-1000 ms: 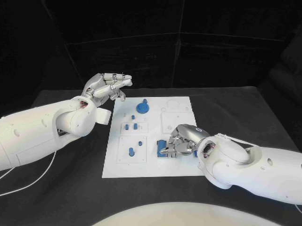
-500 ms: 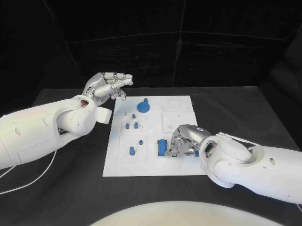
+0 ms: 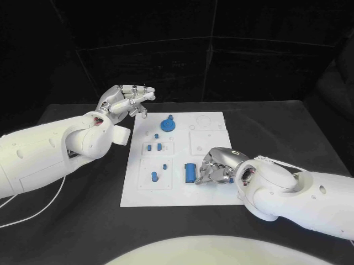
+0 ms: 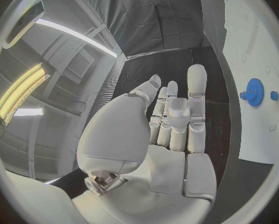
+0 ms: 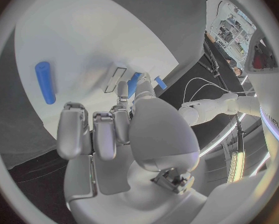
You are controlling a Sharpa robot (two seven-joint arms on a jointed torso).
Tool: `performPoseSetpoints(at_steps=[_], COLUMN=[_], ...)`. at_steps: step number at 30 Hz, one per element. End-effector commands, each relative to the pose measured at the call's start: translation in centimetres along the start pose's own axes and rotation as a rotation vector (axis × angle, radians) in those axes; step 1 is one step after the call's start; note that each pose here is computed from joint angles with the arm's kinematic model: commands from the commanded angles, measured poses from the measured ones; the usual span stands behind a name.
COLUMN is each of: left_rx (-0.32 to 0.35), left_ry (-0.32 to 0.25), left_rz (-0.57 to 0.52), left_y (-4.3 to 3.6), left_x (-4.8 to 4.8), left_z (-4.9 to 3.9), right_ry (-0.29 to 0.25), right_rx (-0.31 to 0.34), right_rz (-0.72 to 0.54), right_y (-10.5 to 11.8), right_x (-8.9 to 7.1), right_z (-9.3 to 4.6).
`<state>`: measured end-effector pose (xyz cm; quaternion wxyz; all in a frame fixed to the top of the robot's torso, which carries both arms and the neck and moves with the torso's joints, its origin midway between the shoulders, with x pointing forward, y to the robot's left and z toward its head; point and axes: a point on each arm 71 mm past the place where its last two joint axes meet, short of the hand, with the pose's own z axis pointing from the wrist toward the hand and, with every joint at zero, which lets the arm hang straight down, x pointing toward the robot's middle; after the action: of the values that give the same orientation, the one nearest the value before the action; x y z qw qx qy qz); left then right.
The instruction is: Assemble the parts on the task board
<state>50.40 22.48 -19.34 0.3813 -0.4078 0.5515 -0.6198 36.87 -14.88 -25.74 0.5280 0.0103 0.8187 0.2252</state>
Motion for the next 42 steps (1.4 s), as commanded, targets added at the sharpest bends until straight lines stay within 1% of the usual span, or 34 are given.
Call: performPoseSetpoints(at_steps=[1, 4, 7, 8, 9, 13, 18, 23, 29, 36, 42], left_rx=[0.003, 0.003, 0.003, 0.003, 0.003, 0.003, 0.003, 0.001, -0.002, -0.004, -0.005], left_ry=[0.009, 0.009, 0.006, 0.006, 0.005, 0.005, 0.009, 0.013, 0.015, 0.019, 0.019], left_rz=[-0.007, -0.007, -0.006, -0.006, -0.005, -0.005, -0.007, -0.008, -0.007, -0.008, -0.008], left_y=[-0.11, -0.12, -0.13, -0.13, -0.14, -0.14, -0.13, -0.06, 0.07, 0.18, 0.21], left_x=[0.10, 0.05, -0.05, -0.07, -0.11, -0.10, 0.07, 0.22, 0.26, 0.39, 0.37], left_z=[0.01, -0.03, -0.08, -0.09, -0.11, -0.15, -0.15, -0.17, -0.22, -0.22, -0.24], right_ry=[-0.024, -0.050, -0.079, -0.082, -0.091, -0.116, -0.140, -0.151, -0.124, -0.080, -0.065], right_rx=[-0.028, -0.044, -0.052, -0.050, -0.040, 0.005, 0.068, 0.124, 0.171, 0.181, 0.176], right_rz=[0.018, 0.056, 0.094, 0.097, 0.101, 0.086, 0.058, 0.030, -0.005, -0.033, -0.040], right_y=[0.0, -0.5, -1.7, -1.8, -2.5, -4.5, -6.6, -8.1, -9.0, -8.9, -8.6], right_x=[-0.3, -0.8, -1.5, -1.6, -1.9, -2.7, -3.3, -3.6, -3.4, -2.9, -2.5], right_z=[-0.3, -0.9, -2.1, -2.2, -2.8, -4.0, -4.8, -4.9, -4.7, -3.8, -3.3])
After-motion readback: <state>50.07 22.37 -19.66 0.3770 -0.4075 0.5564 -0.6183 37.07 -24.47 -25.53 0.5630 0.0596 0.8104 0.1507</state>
